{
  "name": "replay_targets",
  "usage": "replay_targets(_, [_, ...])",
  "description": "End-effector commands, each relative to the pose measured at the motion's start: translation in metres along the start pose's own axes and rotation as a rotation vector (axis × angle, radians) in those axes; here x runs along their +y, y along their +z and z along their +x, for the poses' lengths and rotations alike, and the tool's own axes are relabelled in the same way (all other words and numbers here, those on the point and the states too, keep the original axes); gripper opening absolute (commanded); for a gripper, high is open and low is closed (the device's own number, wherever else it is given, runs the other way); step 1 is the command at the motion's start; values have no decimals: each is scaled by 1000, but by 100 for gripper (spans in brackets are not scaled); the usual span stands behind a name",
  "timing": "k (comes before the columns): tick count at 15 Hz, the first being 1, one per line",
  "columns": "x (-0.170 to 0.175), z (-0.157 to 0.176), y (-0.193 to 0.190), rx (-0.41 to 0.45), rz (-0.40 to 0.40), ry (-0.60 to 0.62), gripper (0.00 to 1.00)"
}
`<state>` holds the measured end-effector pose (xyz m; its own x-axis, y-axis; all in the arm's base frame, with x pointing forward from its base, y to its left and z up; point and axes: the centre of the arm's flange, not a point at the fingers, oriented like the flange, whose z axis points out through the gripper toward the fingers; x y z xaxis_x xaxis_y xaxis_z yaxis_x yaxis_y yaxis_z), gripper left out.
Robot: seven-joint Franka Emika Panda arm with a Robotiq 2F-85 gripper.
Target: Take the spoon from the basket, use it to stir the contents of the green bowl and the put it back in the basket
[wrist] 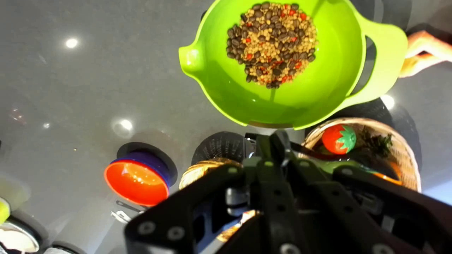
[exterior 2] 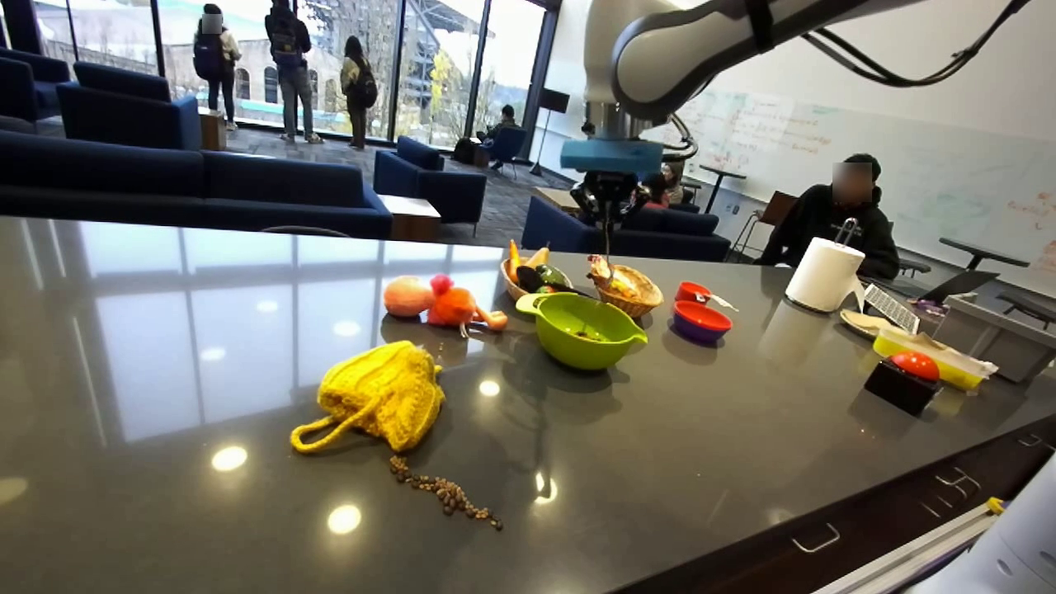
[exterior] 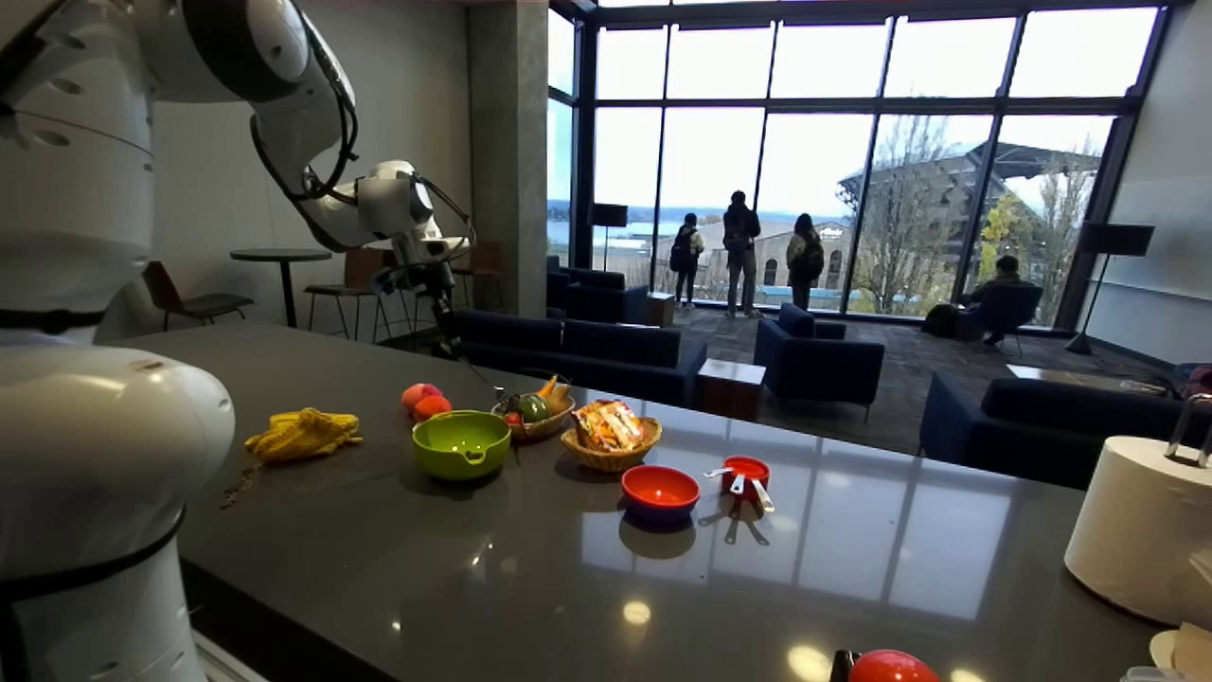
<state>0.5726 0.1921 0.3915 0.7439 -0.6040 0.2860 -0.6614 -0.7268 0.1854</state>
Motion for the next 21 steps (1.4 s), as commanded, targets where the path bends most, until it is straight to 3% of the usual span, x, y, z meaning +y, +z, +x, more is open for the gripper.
replay_targets(1, [32,16,-3,59,12,123,1])
replay_targets(12, [53,83,55,93,65,358,1])
replay_targets(16, [48,86,80,104,46,378,1])
replay_targets(21, [45,87,105,184,-13,334,1])
